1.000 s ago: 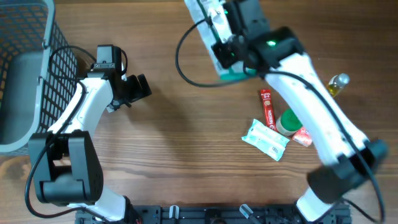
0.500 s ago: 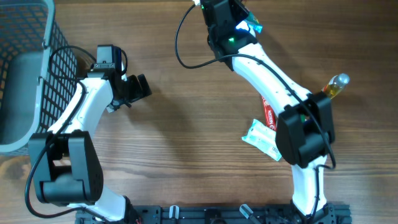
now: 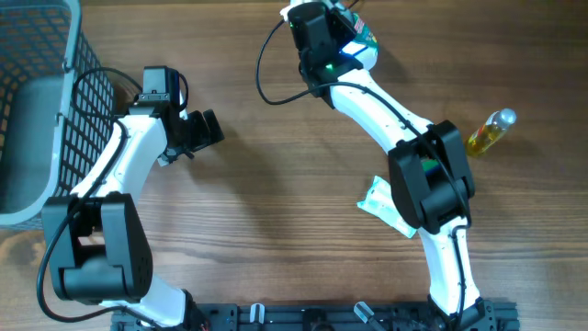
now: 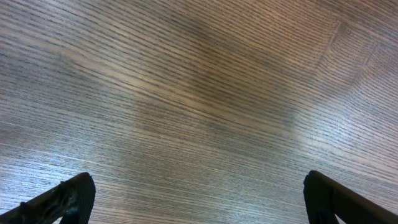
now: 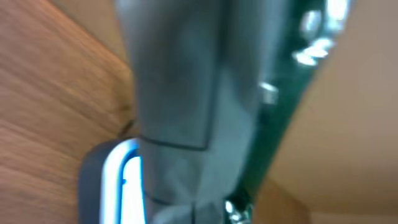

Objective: Scan the item barcode
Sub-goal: 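Hold the glove package barcode under the white scanner, then lower the glove package onto the table center and open the right gripper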

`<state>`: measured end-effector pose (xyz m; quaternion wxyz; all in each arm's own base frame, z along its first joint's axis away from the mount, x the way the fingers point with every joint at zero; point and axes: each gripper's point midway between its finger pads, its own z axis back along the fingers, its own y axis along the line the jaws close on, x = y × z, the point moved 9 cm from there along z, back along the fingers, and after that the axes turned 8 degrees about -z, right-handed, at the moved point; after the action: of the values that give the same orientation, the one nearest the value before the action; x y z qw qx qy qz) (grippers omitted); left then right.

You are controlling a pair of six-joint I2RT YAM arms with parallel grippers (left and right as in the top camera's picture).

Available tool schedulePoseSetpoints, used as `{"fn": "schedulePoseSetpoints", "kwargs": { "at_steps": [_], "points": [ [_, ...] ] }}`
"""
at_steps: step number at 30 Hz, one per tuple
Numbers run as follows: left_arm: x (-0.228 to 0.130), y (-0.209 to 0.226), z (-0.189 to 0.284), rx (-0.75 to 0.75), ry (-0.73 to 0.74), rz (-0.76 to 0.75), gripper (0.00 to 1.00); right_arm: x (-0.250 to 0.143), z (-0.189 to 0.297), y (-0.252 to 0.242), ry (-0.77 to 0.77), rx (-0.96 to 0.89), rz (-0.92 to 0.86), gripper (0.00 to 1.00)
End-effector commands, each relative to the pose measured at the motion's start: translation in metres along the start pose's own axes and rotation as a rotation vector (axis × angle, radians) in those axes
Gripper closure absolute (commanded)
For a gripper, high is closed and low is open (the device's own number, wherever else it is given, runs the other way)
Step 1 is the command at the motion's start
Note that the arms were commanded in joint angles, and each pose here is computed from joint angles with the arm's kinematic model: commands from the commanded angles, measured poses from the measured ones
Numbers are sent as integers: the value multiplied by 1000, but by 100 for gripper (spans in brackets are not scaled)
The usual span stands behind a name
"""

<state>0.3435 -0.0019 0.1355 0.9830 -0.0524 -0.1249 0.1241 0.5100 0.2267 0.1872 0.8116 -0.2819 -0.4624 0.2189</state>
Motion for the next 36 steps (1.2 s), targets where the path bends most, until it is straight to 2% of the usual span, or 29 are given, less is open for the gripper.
{"fn": "schedulePoseSetpoints", "kwargs": {
  "at_steps": [1,5,11,16,19,21,24,28,29,30,34,36],
  "points": [
    [3,1,4,7,-17,5,0,-2,1,21,0,136,-214,96],
    [3,1,4,7,-17,5,0,-4,1,26,20,204,-377,96],
    [3,1,4,7,-17,5,0,-8,-7,16,32,185,-408,96],
    [4,1,4,7,-17,5,0,5,-2,-36,-18,109,-487,96],
    [3,1,4,7,-17,5,0,23,29,-74,-57,133,-525,96],
    [3,1,4,7,-17,5,0,26,56,-93,-31,183,-569,96],
    [3,1,4,7,-17,5,0,9,99,-103,144,402,-633,95],
    [3,1,4,7,-17,5,0,-29,134,-74,467,788,-571,95],
    [3,1,4,7,-17,5,0,-43,143,-59,588,924,-559,96],
    [4,1,4,7,-17,5,0,-52,146,-49,647,982,-554,96],
    [3,1,4,7,-17,5,0,-95,139,-20,792,993,-534,96],
    [3,1,4,7,-17,5,0,-114,131,-10,839,932,-559,95]
  ]
}}
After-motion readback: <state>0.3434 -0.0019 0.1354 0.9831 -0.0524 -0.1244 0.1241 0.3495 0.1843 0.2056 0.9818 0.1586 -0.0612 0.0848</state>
